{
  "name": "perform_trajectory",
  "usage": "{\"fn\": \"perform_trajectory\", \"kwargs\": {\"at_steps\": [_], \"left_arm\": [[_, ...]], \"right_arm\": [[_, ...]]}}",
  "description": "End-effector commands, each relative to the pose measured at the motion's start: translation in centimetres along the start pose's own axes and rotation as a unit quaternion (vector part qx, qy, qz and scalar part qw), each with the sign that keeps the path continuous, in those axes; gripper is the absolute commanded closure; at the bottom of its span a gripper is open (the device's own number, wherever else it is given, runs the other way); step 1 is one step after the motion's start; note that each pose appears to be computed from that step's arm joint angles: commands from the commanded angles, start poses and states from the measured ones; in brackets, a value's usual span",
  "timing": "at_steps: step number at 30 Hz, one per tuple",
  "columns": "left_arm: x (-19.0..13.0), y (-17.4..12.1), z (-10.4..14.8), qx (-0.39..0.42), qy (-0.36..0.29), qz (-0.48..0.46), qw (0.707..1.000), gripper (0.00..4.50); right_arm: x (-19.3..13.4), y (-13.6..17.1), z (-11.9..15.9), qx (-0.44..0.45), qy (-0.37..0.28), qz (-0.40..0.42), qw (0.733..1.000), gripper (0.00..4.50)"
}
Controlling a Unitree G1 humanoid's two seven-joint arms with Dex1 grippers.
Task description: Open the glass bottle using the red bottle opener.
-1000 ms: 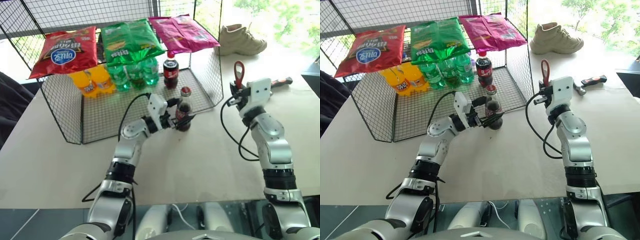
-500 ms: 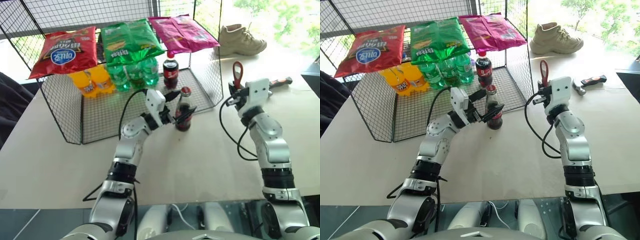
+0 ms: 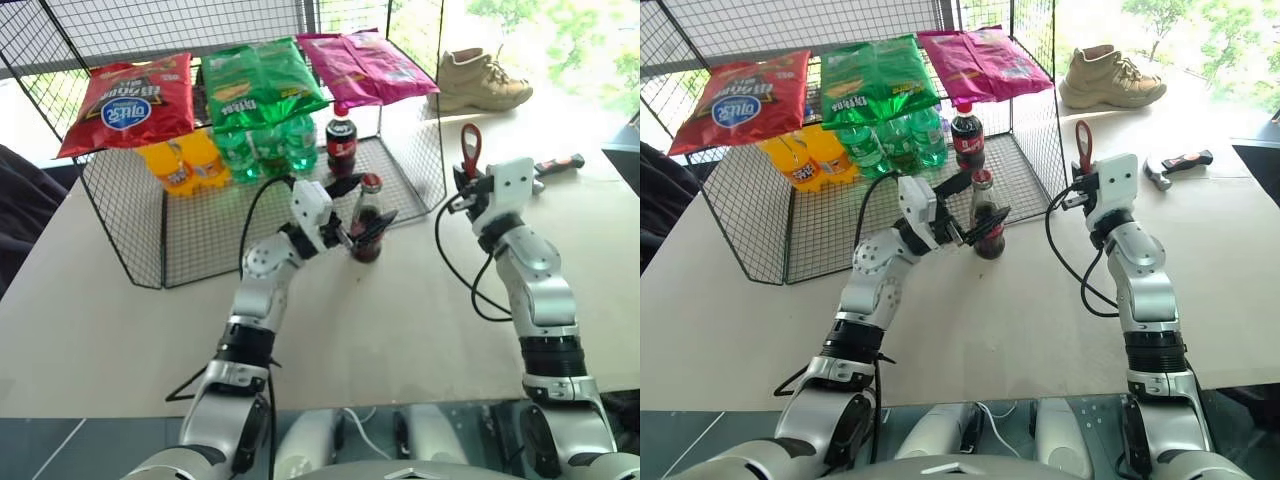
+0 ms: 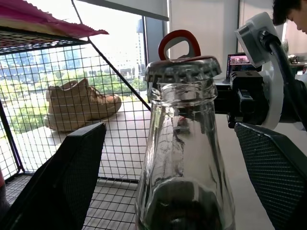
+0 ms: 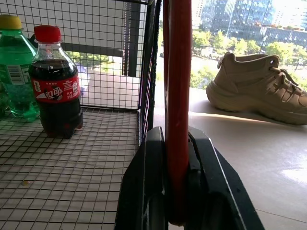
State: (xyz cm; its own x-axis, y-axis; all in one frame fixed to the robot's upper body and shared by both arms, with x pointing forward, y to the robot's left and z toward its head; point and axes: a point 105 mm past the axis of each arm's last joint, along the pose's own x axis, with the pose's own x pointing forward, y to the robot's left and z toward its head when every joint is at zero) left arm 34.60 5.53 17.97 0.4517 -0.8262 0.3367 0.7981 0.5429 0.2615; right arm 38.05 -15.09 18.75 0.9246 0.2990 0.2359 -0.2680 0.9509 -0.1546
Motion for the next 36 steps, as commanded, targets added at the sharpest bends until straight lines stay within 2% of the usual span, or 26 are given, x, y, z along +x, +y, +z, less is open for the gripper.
{"fn": "perform_trajectory", "kwargs": {"at_steps": [1, 14, 36], "left_arm": [[-0.1, 0.4, 0.7, 0.01, -0.021, 0.015, 1.0, 0.06], [-0.3, -0.5, -0.2, 0.04, -0.002, 0.014, 0.999, 0.06], [0.3, -0.6, 0.2, 0.029, -0.019, 0.026, 0.999, 0.06]], "right_arm": [[0.4, -0.1, 1.9, -0.008, -0.034, 0.002, 0.999, 4.5], [0.6, 0.2, 1.8, -0.004, -0.033, 0.008, 0.999, 4.5], [0.6, 0.4, 1.6, -0.002, -0.03, 0.011, 0.999, 4.5]]}}
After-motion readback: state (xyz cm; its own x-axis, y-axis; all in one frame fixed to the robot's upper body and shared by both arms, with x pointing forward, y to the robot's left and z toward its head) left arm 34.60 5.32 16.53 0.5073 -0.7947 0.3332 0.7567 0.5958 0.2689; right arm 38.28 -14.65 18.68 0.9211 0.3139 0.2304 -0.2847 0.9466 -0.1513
